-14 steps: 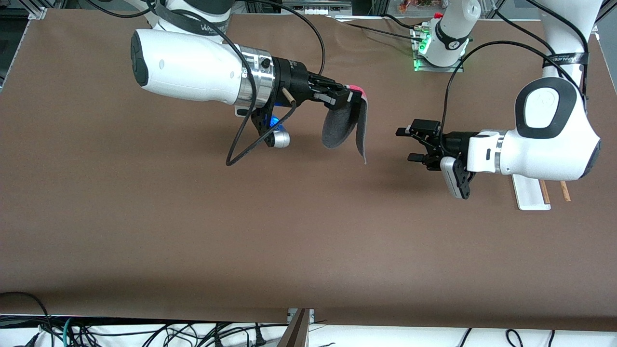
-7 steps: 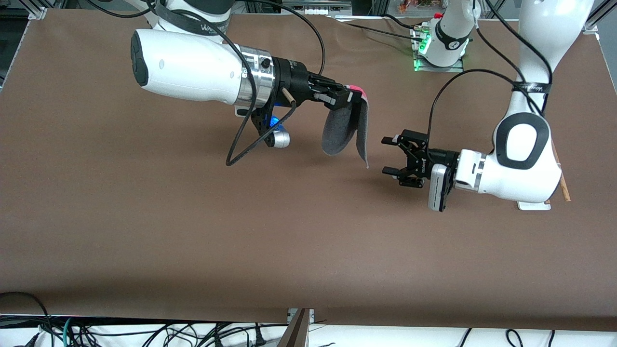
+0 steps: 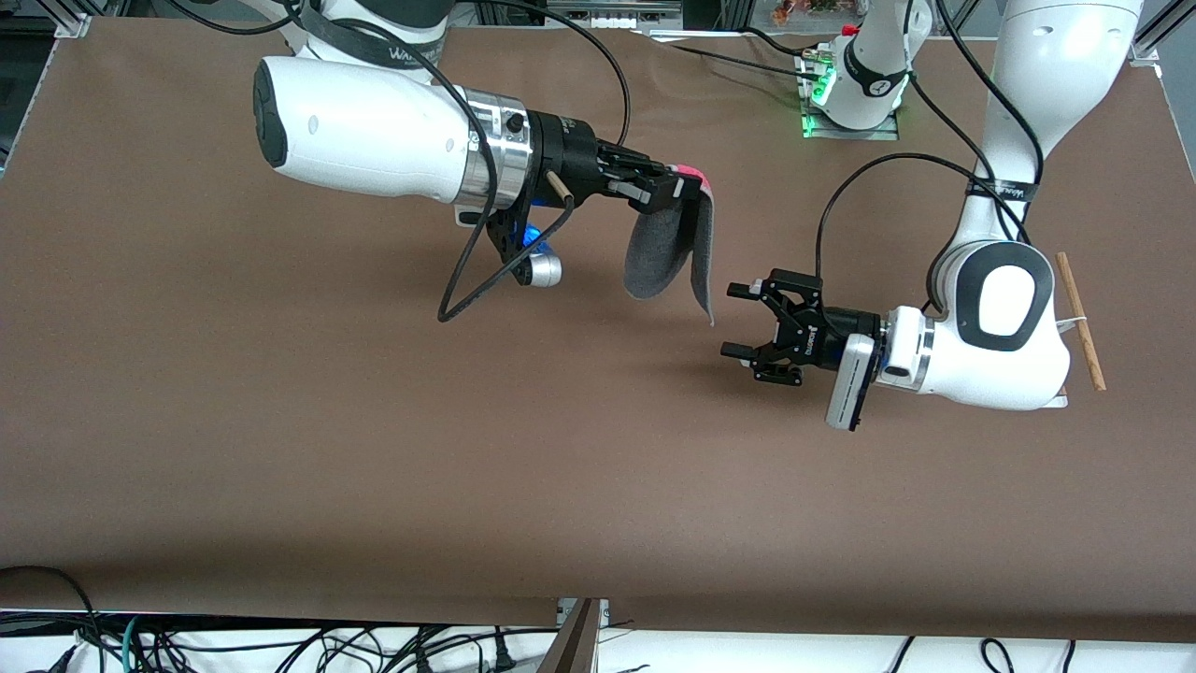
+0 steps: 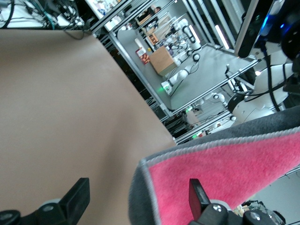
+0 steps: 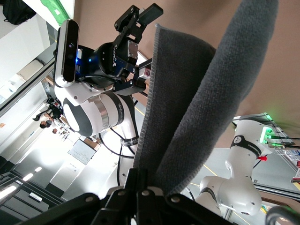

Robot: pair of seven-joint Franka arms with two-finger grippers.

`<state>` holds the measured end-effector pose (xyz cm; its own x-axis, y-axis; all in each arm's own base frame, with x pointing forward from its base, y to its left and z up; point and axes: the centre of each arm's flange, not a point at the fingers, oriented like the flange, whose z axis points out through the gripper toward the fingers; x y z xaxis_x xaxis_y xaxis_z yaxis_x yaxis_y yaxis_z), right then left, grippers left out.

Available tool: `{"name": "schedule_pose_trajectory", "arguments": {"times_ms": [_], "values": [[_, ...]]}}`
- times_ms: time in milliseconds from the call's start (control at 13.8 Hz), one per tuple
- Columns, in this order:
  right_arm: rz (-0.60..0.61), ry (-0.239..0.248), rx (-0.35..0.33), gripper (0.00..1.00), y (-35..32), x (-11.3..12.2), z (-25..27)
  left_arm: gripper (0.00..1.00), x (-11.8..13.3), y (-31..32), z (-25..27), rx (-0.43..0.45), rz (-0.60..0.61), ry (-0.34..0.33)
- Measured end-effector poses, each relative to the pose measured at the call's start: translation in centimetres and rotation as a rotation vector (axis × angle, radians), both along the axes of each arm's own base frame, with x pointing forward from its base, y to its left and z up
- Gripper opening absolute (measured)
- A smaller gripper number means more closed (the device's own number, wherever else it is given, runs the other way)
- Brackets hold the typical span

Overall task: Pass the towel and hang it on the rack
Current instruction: 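Move the left gripper toward the towel held by the right gripper, then close the left gripper on the hanging towel's edge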

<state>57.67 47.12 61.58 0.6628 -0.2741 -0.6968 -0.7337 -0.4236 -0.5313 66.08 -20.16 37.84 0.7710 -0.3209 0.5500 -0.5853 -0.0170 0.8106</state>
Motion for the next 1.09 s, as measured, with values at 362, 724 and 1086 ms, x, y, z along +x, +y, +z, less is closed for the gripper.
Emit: {"name": "schedule_pose_trajectory", "arguments": {"times_ms": [362, 724, 1086], "values": [[-0.001, 0.0, 0.0, 0.02, 0.0, 0.0, 0.0, 0.89, -0.3, -2.1, 0.7, -0.104, -0.014, -0.068], [-0.001, 0.0, 0.0, 0.02, 0.0, 0.0, 0.0, 0.73, -0.7, -1.8, 1.3, -0.177, -0.05, -0.107], [-0.001, 0.0, 0.0, 0.02, 0.0, 0.0, 0.0, 0.59, -0.9, -1.9, 1.1, -0.198, -0.073, -0.131]]}}
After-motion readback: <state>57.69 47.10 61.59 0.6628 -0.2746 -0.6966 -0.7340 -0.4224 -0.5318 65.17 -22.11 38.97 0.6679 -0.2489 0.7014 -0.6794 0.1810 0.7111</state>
